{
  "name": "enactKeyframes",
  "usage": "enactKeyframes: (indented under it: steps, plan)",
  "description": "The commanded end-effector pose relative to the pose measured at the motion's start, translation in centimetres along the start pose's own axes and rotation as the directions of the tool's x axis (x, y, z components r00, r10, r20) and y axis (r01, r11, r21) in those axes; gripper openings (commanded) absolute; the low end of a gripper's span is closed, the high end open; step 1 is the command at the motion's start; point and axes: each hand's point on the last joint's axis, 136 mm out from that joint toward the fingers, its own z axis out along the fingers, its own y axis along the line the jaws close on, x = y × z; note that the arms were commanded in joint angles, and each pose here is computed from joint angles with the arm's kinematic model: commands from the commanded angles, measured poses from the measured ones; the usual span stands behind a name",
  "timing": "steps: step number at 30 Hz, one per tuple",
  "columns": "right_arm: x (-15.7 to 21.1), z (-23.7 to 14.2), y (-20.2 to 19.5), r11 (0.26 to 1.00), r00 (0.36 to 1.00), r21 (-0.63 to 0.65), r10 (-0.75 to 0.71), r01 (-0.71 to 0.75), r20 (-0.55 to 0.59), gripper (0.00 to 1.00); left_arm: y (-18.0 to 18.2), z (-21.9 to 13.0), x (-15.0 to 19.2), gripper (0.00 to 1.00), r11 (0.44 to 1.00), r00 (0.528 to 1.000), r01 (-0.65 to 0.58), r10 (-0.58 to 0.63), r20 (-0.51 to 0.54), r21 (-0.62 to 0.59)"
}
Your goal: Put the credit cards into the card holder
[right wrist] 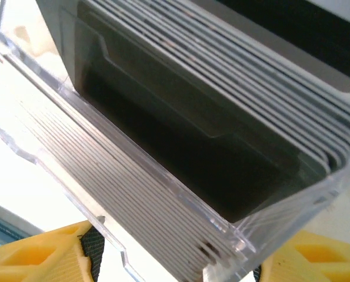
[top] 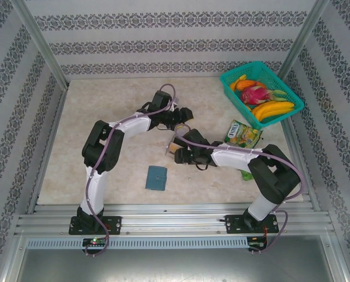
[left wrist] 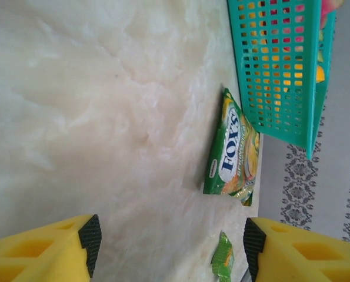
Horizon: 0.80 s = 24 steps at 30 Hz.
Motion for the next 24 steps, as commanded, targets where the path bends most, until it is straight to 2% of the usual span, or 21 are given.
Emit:
enactKeyframes:
  steps: [1, 3, 7, 10, 12, 16, 18, 22, 24]
  plan:
    - [-3.0, -1.1, 1.3, 0.999, 0.994, -0.032, 0.039, -0.035, 0.103, 0.69, 0.7, -2.4, -0.5, 0.71, 0.998, 1.000, 0.015, -0.015, -0.001, -0.069]
    - [-2.6, -2.2, 0.5, 0.999, 0.992, -0.009, 0.051, -0.050, 0.114, 0.74, 0.9, -4.6, -0.9, 0.76, 0.992, 0.999, -0.019, 0.023, 0.029, -0.124]
    - [-1.2, -4.9, -1.4, 0.996, 0.988, 0.036, 0.073, -0.079, 0.134, 0.80, 0.9, -9.1, -0.3, 0.81, 0.975, 0.993, -0.085, 0.101, 0.066, -0.207]
    - [-0.3, -7.1, -1.8, 0.995, 0.985, 0.034, 0.085, -0.091, 0.148, 0.80, 1.4, -11.9, 1.0, 0.84, 0.970, 0.989, -0.088, 0.112, 0.096, -0.227]
    - [0.1, -8.4, -0.8, 0.998, 0.986, 0.013, 0.056, -0.059, 0.159, 0.74, 2.4, -13.6, 2.7, 0.82, 0.961, 0.987, -0.092, 0.123, 0.105, -0.261]
    - [1.5, -8.9, 3.0, 0.999, 0.992, -0.050, -0.001, 0.008, 0.124, 0.52, 6.0, -17.2, 6.0, 0.64, 0.949, 0.985, -0.026, 0.077, 0.151, -0.313]
    - [2.4, -8.4, 5.2, 0.996, 0.994, -0.068, -0.050, 0.057, 0.095, 0.48, 8.0, -18.8, 8.0, 0.55, 0.955, 0.984, 0.025, 0.029, 0.177, -0.296]
    - [4.5, -5.9, 9.0, 0.993, 0.997, -0.092, -0.076, 0.076, 0.000, 0.37, 9.5, -19.9, 12.3, 0.52, 0.973, 0.989, 0.061, -0.028, 0.147, -0.224]
    - [5.3, -4.6, 9.9, 0.994, 0.997, -0.097, -0.060, 0.056, -0.039, 0.37, 10.6, -19.9, 13.8, 0.52, 0.969, 0.990, 0.091, -0.063, 0.128, -0.229]
